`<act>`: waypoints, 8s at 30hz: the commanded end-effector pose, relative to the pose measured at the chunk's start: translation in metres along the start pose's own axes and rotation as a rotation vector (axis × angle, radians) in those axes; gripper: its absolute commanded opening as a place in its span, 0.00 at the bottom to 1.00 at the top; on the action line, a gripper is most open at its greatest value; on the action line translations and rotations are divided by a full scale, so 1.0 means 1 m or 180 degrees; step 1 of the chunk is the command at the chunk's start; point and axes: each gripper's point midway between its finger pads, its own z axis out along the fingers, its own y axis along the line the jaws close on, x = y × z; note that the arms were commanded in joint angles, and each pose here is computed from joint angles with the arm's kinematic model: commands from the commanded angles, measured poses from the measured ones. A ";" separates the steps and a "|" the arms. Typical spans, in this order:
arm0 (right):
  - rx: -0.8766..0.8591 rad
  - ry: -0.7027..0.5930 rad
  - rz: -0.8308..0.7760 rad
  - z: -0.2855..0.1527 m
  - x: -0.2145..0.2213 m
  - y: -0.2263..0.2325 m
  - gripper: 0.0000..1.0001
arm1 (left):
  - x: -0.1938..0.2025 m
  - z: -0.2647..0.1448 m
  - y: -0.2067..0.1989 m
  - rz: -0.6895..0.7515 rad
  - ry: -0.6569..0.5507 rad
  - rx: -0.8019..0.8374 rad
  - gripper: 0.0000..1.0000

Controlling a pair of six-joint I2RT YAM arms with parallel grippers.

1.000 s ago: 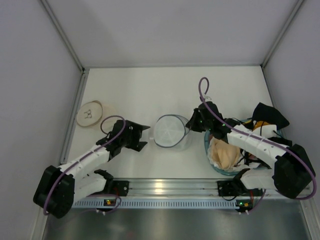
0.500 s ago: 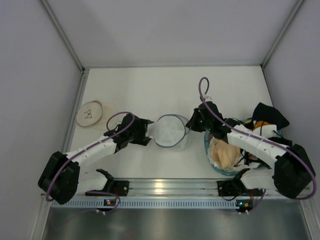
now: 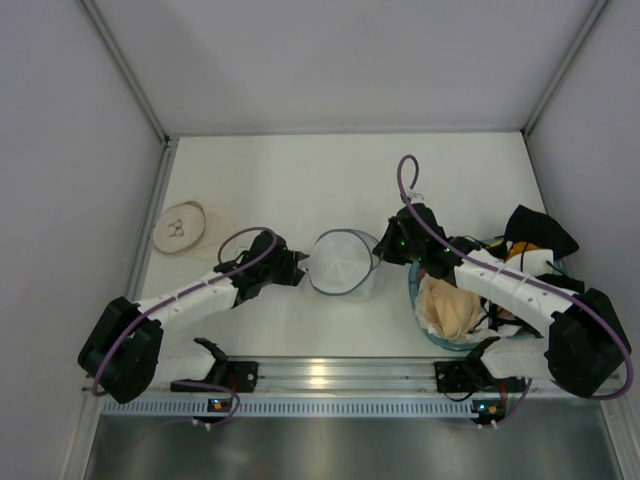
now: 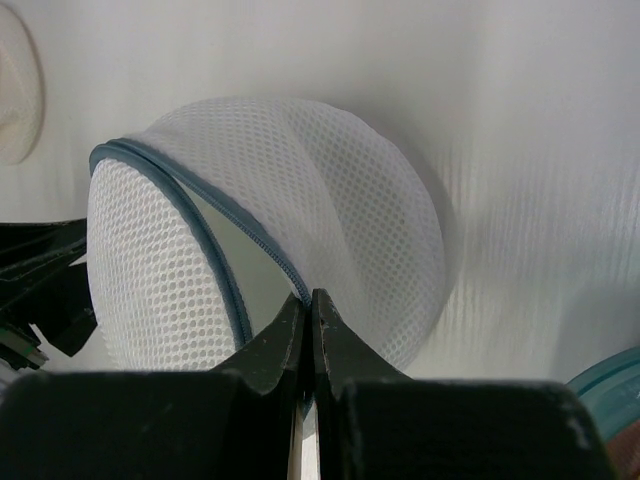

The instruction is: Place the bra in the laundry bag and zip it closed

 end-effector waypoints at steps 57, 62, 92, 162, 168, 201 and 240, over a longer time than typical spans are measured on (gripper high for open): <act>-0.0149 -0.0129 0.0032 -0.006 -0.017 0.012 0.04 | -0.013 0.006 -0.019 -0.0324 -0.0517 -0.0251 0.79; -0.0156 -0.0129 0.0018 -0.008 -0.018 0.013 0.03 | -0.011 0.015 -0.023 -0.0422 -0.0523 -0.0237 0.71; -0.0211 -0.0048 -0.0271 -0.043 -0.027 0.022 0.51 | -0.042 -0.034 -0.104 0.1439 -0.1217 0.0460 0.00; -0.1359 -0.0270 0.1281 0.014 -0.051 0.084 0.46 | 0.035 -0.043 -0.166 0.4448 0.0263 0.1774 0.00; -0.1407 -0.0341 0.1450 0.016 -0.055 0.085 0.44 | 0.036 -0.049 -0.166 0.4445 0.0250 0.1853 0.00; -0.1135 -0.0237 0.1433 0.000 -0.049 0.076 0.55 | 0.030 -0.060 -0.172 0.4348 0.0029 0.1913 0.00; -0.1426 0.0006 0.1716 0.002 -0.041 0.099 0.21 | 0.031 -0.053 -0.169 0.4323 0.0023 0.1926 0.00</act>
